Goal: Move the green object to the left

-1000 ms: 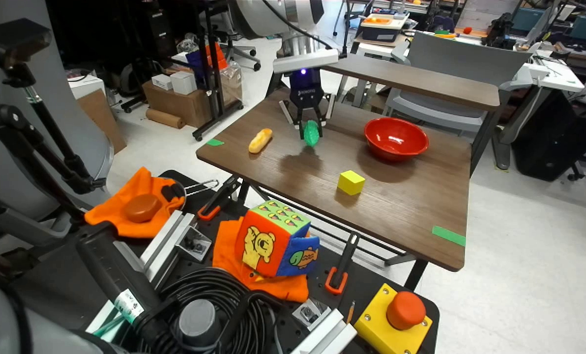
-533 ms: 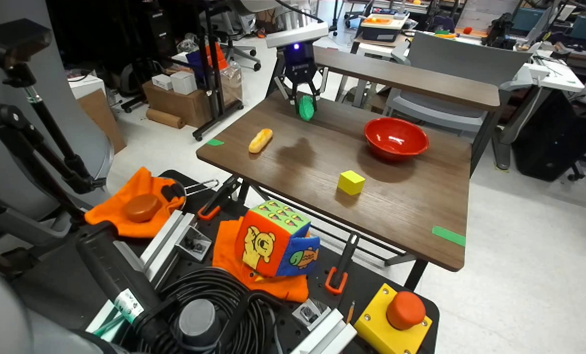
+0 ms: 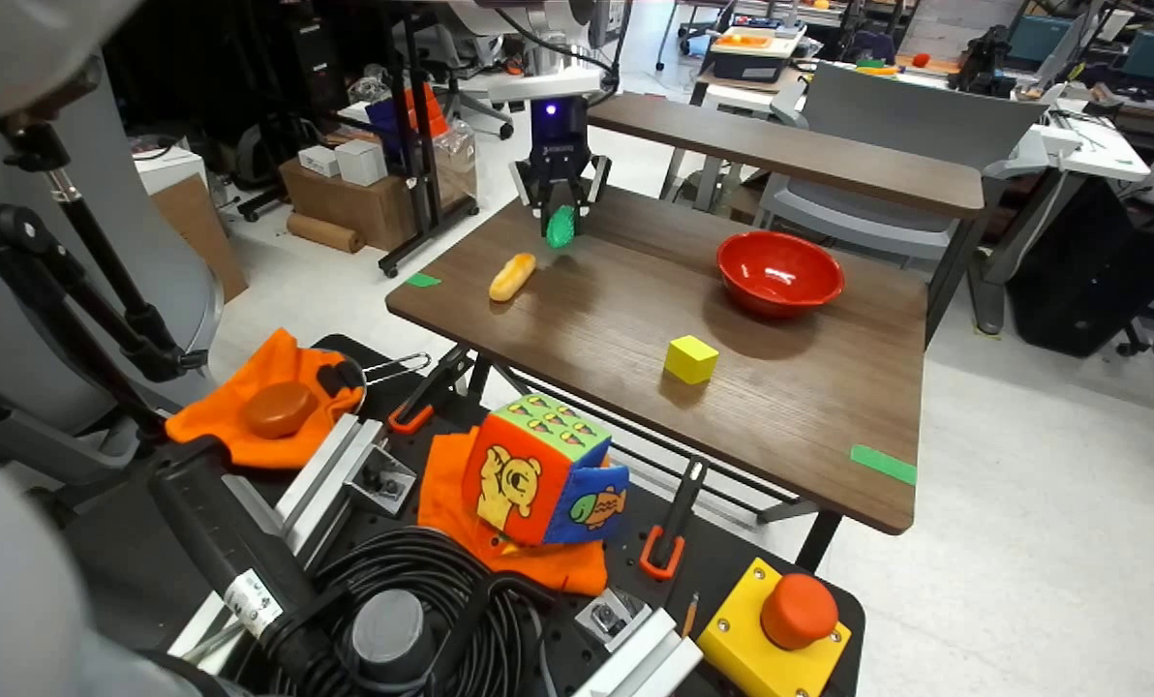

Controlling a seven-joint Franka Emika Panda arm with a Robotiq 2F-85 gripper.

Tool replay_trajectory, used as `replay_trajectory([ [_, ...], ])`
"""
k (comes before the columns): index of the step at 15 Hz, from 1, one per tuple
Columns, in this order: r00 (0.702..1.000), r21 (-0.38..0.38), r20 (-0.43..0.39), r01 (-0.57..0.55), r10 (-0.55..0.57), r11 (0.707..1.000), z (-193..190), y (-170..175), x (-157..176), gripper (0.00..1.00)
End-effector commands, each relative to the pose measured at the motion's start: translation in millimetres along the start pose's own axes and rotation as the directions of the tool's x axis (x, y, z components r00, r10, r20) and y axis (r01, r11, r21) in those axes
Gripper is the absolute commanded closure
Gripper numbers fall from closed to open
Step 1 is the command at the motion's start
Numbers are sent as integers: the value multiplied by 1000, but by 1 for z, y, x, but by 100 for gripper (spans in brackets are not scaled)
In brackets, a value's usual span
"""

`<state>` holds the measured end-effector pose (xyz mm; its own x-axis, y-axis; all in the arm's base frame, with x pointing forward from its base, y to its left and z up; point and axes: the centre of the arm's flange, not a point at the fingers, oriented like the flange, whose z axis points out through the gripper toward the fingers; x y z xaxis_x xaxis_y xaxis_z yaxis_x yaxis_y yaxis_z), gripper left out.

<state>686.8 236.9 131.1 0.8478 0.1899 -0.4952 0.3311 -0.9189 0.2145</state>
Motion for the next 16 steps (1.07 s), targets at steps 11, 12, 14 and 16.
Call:
replay_trajectory([
  [11,909,80,-115,-394,401,916,-33,17,99,79],
  [12,904,74,-111,-407,413,910,-28,18,101,79],
  [14,900,59,-102,-420,424,906,-23,22,103,29],
  [16,899,54,-118,-417,421,907,-31,26,100,21],
])
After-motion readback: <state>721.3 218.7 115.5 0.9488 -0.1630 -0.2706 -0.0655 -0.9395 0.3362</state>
